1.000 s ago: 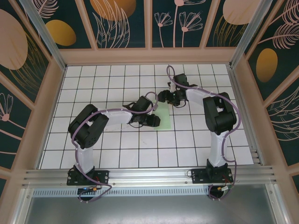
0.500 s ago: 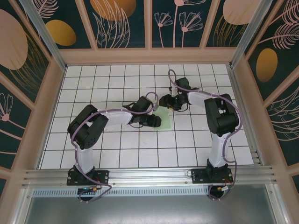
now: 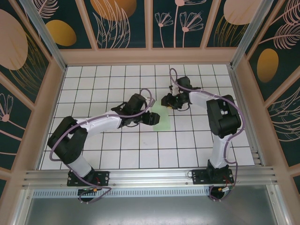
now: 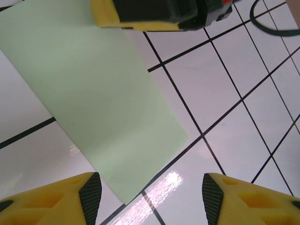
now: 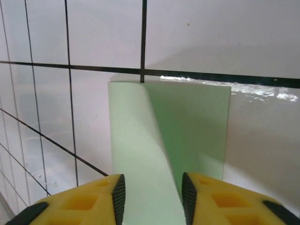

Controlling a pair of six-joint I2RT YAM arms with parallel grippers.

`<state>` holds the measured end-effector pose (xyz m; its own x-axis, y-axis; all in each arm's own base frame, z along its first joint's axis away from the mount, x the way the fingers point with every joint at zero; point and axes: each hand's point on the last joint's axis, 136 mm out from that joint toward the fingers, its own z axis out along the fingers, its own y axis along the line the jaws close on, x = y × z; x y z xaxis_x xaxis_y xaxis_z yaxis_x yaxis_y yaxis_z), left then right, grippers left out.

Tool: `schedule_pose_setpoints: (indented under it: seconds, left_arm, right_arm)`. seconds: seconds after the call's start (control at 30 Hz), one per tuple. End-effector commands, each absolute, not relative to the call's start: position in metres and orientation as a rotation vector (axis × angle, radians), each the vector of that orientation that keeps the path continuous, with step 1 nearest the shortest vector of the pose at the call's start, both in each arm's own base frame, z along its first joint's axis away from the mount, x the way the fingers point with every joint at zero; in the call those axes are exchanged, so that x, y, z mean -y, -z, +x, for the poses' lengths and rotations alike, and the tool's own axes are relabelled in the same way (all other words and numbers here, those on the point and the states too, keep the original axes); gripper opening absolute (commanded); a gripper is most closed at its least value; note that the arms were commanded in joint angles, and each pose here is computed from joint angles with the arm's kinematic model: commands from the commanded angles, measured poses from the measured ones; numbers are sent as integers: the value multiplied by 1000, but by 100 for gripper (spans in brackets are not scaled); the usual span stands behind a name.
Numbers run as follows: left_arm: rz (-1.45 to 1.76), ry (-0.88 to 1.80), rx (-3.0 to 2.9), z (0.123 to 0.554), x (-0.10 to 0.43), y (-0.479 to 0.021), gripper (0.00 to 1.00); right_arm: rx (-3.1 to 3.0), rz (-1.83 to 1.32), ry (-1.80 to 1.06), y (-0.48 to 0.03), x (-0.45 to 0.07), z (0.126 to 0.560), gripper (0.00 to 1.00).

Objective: Fold a paper plane with a square sheet of paper (fold left side to right side)
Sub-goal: Fold the triangle a second time at the center of the table.

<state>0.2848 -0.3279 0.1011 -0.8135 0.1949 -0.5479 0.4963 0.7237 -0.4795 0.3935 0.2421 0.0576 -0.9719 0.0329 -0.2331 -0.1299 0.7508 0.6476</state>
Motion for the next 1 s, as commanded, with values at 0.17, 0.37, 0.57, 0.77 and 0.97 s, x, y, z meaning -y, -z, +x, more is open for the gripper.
schedule_pose_setpoints:
  seconds: [0.17,0.37,0.57,0.77,0.97]
  left_arm:
    - [660,765,-2374,271,329,-105,65]
    - [718,729,-2364,261,350,-102,68]
    - [757,613,-2365,257,370,-98,72]
    - [794,506,-2391,253,386,-83,78]
    - [812,350,-2403,255,396,-69,81]
  right_arm:
    - [-2765,3,-1164,-84,-244,390,24]
    - [-2781,24,-1196,-84,-247,388,14]
    - [-2786,31,-1210,-83,-249,388,9]
    - [-2782,23,-1213,-87,-249,390,7]
    - [-2781,22,-1221,-87,-250,390,7]
